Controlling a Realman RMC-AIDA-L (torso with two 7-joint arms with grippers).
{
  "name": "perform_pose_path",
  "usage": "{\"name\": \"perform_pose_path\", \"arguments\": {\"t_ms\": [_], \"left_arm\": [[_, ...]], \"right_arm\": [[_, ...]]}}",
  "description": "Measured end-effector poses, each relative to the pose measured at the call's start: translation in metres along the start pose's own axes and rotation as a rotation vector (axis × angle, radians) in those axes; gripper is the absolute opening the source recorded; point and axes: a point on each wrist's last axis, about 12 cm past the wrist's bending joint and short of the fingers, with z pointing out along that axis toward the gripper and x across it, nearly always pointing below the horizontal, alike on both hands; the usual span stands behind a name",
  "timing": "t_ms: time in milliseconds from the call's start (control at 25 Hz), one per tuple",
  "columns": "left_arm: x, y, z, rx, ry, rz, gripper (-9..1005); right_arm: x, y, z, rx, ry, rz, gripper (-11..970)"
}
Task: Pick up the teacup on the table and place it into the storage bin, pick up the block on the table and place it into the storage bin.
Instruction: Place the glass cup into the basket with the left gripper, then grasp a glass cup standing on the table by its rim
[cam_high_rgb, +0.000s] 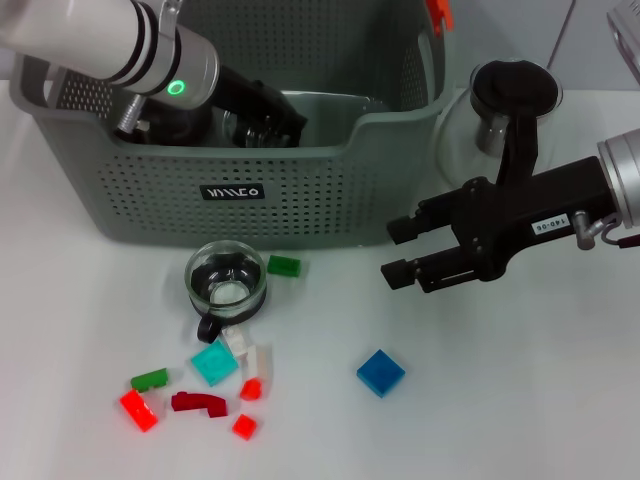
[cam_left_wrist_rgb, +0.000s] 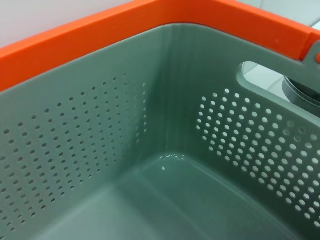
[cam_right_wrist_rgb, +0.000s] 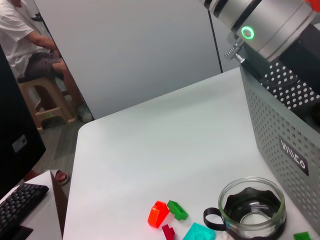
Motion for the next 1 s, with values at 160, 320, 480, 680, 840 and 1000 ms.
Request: {"name": "perform_pose_path", "arguments": {"t_ms": [160, 320, 480, 680, 840, 1000], "left_arm": [[-0.003, 0.001, -0.003, -0.004, -0.008, -0.007, 230], [-0.011, 0.007, -0.018, -0.015, -0.028, -0.018, 383], [-0.024, 0.014, -0.044, -0.043, -0.074, -0.013, 536], [-0.037, 0.014, -0.084, -0.037, -0.132, 0.007, 817], [-0.038, 0.008, -0.108, 0.012, -0.142, 0.019, 831], [-0.02, -0.011, -0.134, 0.149, -0.077, 0.037, 834]], "right_arm": [[0.001, 0.0, 0.0, 0.001, 0.0, 0.002, 667], [0.002, 0.0, -0.001, 0.001, -0.002, 0.006, 667], [0.002, 0.0, -0.003, 0.004, -0.007, 0.006, 667], [0.001, 0.0, -0.003, 0.003, -0.01, 0.004, 667], [-0.001, -0.001, -0.005, 0.005, -0.02, 0.003, 668], [-0.001, -0.001, -0.009, 0.007, -0.037, 0.008, 668]]}}
